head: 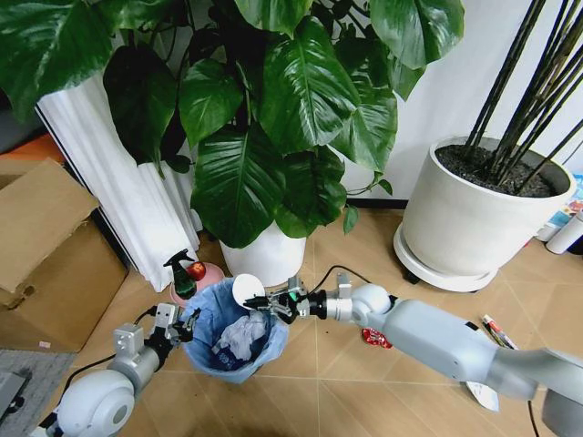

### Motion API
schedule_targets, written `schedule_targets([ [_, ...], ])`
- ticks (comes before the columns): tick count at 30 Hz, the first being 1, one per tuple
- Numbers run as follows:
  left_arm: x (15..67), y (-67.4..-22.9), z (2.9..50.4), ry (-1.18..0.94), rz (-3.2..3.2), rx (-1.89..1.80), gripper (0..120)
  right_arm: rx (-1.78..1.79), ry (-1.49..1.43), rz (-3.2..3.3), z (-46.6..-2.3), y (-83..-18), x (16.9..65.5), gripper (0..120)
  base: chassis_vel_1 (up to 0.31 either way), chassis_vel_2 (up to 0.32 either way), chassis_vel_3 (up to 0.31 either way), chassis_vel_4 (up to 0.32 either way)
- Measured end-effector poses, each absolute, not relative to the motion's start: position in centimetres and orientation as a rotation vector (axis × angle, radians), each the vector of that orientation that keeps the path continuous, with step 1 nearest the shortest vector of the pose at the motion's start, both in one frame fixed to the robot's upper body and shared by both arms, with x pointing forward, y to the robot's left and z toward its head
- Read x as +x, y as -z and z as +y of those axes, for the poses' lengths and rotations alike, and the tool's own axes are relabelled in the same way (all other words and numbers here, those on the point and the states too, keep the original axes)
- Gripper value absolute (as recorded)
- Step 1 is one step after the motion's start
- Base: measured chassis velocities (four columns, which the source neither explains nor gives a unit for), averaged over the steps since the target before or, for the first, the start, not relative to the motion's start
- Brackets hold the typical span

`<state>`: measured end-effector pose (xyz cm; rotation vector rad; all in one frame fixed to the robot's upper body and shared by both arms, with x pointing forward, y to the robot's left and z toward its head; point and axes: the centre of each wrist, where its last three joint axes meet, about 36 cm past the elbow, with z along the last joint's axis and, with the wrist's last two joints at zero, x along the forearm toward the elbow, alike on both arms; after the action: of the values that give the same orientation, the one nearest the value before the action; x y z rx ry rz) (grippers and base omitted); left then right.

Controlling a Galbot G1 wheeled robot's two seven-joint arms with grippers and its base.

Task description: Pick up the trash bin and place the garbage on the floor into it.

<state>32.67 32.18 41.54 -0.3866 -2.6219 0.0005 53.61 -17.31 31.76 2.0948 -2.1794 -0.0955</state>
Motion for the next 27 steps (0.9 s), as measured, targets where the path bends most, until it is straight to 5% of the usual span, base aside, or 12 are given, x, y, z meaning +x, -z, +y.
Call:
schedule_targets([
  [18, 32.7, -41.5, 32.3, 0.004, -2.612, -0.364, 1, 2.111, 0.062, -2.246, -17.7, -34.8, 54.2, 66, 0.0, 0.0, 0.0, 0.0],
  [27, 32.9, -42.6, 32.3, -0.01, -2.634, -0.349, 1, 1.741, 0.023, -2.51, -27.3, -35.2, 53.9, 97, 0.0, 0.0, 0.0, 0.0],
])
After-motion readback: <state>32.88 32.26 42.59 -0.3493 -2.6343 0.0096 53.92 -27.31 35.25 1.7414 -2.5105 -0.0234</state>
